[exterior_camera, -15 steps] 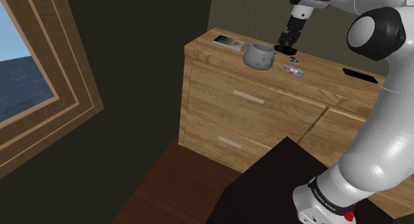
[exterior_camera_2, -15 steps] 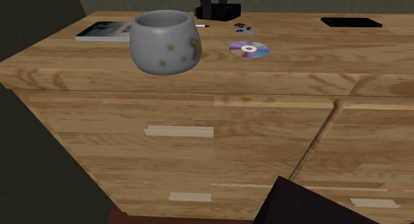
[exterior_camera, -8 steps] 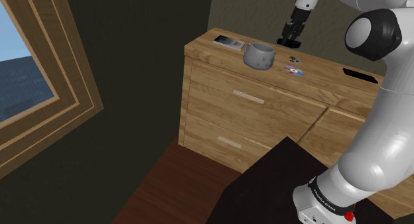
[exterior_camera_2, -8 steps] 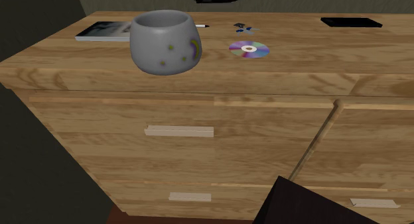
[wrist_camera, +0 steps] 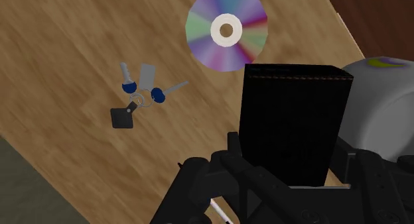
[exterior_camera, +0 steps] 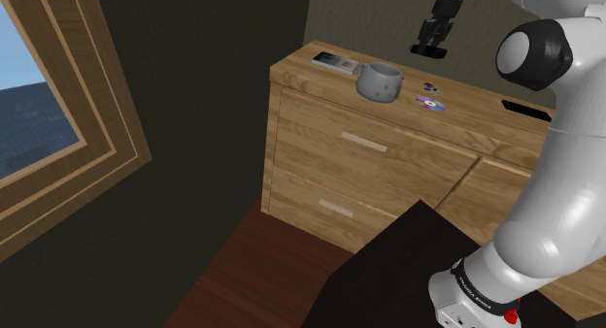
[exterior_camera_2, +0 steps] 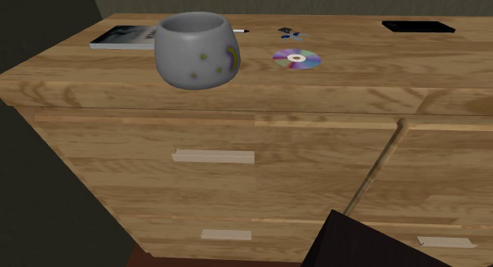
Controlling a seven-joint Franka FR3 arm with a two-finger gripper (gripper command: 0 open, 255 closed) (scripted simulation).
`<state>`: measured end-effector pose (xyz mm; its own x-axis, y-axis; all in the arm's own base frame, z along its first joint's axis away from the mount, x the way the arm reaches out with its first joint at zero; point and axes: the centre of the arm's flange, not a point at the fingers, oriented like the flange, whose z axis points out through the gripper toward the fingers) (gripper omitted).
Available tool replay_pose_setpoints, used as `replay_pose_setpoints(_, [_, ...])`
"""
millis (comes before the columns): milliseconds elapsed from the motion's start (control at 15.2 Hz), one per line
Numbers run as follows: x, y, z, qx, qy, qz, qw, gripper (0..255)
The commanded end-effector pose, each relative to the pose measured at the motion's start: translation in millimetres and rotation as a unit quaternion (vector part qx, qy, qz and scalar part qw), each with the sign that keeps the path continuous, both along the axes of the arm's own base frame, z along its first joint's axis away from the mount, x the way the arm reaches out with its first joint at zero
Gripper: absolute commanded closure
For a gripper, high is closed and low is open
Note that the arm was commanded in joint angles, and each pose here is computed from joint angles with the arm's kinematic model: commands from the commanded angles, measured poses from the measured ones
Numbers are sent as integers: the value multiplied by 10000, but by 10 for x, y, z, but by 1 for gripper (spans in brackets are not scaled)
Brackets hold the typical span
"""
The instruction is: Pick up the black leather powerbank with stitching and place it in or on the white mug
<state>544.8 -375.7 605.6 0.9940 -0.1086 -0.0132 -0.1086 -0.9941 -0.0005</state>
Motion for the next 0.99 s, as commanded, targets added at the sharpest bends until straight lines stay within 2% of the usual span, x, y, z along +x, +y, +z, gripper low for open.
replay_pose_setpoints(0, [-5, 2, 110, 1, 2, 1, 10000, 255])
replay_pose_setpoints(132, [-5, 2, 173, 1, 2, 1, 10000, 255])
replay_pose_setpoints(858, [554, 1398, 178, 1, 2, 1, 10000, 255])
replay_pose_setpoints(924, [554, 1398, 125, 1, 2, 1, 10000, 255])
